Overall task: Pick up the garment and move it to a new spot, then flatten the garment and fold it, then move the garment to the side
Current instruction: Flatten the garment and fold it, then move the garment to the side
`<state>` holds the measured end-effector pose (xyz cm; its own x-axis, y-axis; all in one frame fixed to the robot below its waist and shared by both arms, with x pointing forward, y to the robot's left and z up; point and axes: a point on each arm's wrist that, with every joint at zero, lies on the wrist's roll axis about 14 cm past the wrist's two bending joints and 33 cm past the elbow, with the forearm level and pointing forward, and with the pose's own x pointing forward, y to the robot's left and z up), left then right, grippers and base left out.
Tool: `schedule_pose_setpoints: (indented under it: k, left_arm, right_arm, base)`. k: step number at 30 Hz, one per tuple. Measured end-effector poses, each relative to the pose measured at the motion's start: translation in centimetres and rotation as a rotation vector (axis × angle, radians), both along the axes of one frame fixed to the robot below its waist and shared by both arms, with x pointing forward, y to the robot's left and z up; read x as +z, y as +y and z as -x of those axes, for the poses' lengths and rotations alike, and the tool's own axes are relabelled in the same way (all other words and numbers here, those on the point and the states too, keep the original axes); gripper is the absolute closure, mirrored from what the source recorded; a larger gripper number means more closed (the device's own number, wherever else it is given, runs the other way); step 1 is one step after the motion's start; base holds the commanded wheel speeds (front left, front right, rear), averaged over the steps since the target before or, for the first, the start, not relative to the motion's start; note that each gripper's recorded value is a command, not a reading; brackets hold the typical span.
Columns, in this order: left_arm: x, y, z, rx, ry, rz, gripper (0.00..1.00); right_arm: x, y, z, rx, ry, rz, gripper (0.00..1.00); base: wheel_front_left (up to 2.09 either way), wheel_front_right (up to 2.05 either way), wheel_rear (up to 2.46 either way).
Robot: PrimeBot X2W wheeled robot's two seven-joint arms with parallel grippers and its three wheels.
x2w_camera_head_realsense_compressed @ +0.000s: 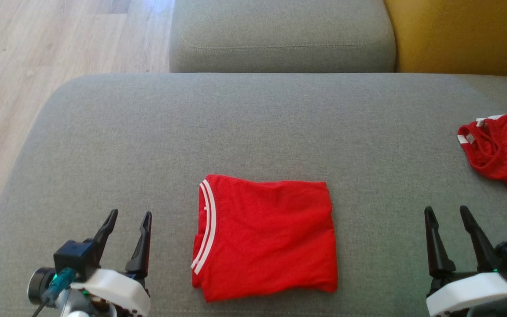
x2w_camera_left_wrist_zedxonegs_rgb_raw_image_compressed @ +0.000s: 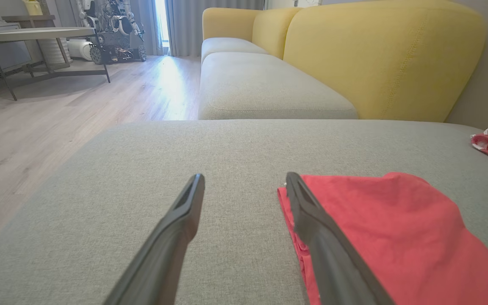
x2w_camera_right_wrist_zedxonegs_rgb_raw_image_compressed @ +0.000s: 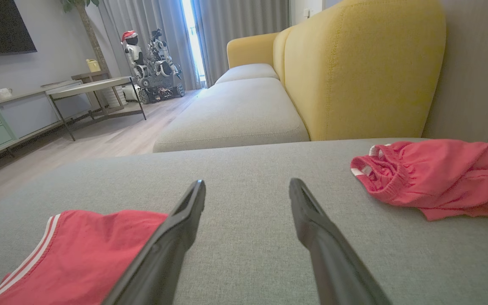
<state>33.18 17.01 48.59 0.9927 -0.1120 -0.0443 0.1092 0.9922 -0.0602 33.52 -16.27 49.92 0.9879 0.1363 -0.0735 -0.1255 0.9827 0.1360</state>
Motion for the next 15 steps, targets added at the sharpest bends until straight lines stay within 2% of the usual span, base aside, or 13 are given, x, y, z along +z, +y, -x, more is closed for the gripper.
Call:
schedule_pose_setpoints:
  k: [15]
  left_arm:
    - [-0.07,0.36,-0.04,0.011,0.003,-0.009,0.0]
  right_arm:
    - [-0.39,0.18,0.19,0.003,0.013,-0.004,0.0]
  base:
    - [0.0,0.0,0.0]
